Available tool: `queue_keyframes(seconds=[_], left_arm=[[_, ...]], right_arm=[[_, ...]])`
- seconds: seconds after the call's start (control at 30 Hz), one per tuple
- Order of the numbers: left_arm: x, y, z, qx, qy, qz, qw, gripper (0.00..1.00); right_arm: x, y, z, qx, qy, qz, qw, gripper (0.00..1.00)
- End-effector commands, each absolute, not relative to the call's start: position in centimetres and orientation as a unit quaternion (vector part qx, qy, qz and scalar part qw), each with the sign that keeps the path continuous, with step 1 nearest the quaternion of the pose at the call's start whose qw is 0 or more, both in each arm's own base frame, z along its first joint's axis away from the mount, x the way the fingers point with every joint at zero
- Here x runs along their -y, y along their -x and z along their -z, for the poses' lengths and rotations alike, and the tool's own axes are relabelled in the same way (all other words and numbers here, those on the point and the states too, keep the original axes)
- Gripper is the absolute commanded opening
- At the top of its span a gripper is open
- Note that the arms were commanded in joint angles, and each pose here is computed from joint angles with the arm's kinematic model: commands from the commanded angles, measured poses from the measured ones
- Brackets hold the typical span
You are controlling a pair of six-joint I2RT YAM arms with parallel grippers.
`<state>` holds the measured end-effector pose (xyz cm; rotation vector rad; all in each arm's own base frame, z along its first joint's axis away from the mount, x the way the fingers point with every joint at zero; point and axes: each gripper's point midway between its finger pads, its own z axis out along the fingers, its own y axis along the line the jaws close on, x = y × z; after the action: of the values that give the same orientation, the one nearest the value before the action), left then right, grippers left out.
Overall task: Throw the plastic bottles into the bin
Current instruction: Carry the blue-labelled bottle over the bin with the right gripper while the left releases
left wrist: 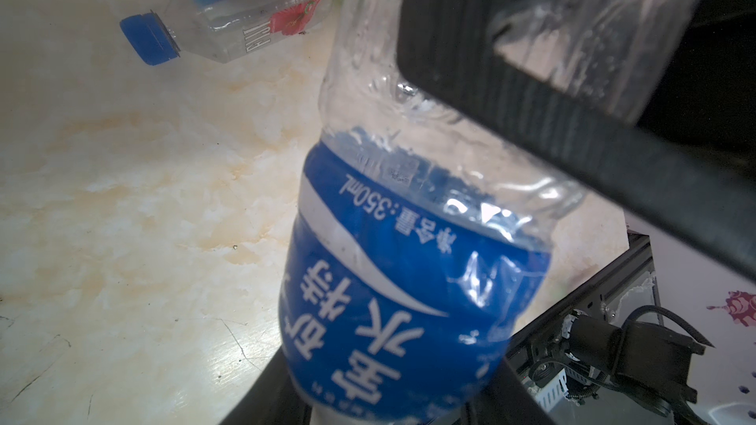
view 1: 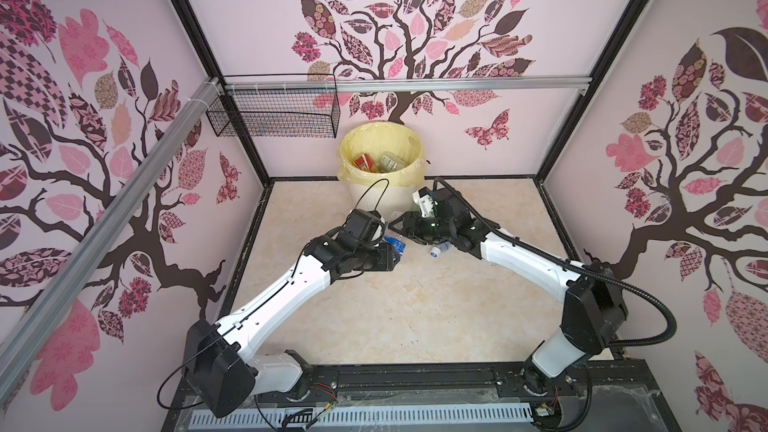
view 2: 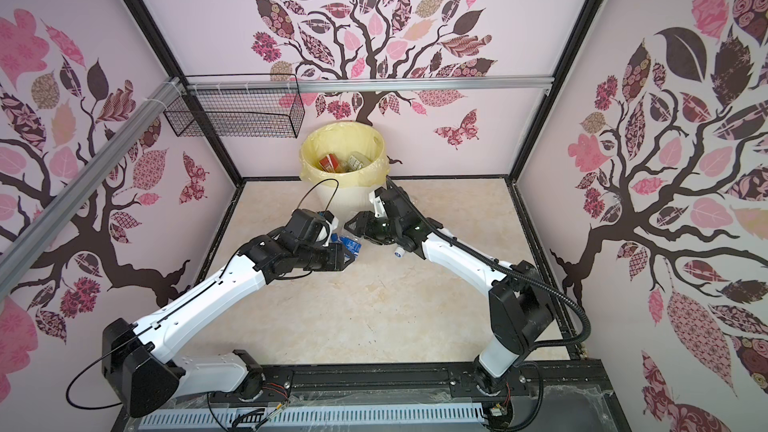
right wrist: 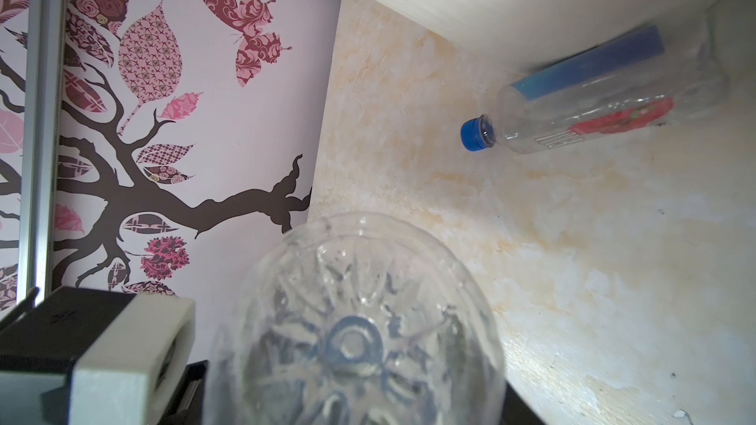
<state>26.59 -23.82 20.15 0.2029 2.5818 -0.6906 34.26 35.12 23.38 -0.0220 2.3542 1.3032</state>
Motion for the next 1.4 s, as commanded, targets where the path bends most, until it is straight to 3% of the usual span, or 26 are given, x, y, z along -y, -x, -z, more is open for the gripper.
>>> queue_keyframes(seconds=[0.0, 0.27, 0.5, 0.77, 0.87, 1.13, 1.37], left_arm=[[24.1, -27.2, -20.5, -0.933, -0.080, 0.256, 0.238, 0.51], [23.5, -27.8, -21.8, -0.933, -0.080, 0.245, 0.253, 0.64], [21.3, -29.5, -25.2, -0.927, -0.054, 0.232, 0.291, 0.77], [20.1, -32.0, -31.9, -0.913, -0.019, 0.218, 0.343, 0.88], [20.0, -32.9, -33.8, -0.907, -0.003, 0.217, 0.360, 0.97], [19.5, -34.9, -38.7, -0.886, 0.038, 0.223, 0.405, 0.97], [18.3, -36.7, -42.1, -0.867, 0.077, 0.239, 0.430, 0.97]], right_arm=[[-35.9, -34.5, -24.7, -0.848, 0.024, -0.476, 0.232, 0.31], [-35.4, -35.6, -25.8, -0.856, 0.034, -0.447, 0.256, 0.29], [-33.1, -39.4, -29.3, -0.858, 0.024, -0.416, 0.300, 0.29], [-30.8, -44.4, -37.4, -0.832, 0.034, -0.377, 0.406, 0.29], [-30.2, -45.7, -41.5, -0.813, 0.044, -0.358, 0.457, 0.29], [-27.2, -47.6, -52.3, -0.727, 0.023, -0.363, 0.582, 0.30], [-25.8, -46.6, -58.2, -0.655, 0.016, -0.382, 0.652, 0.33]])
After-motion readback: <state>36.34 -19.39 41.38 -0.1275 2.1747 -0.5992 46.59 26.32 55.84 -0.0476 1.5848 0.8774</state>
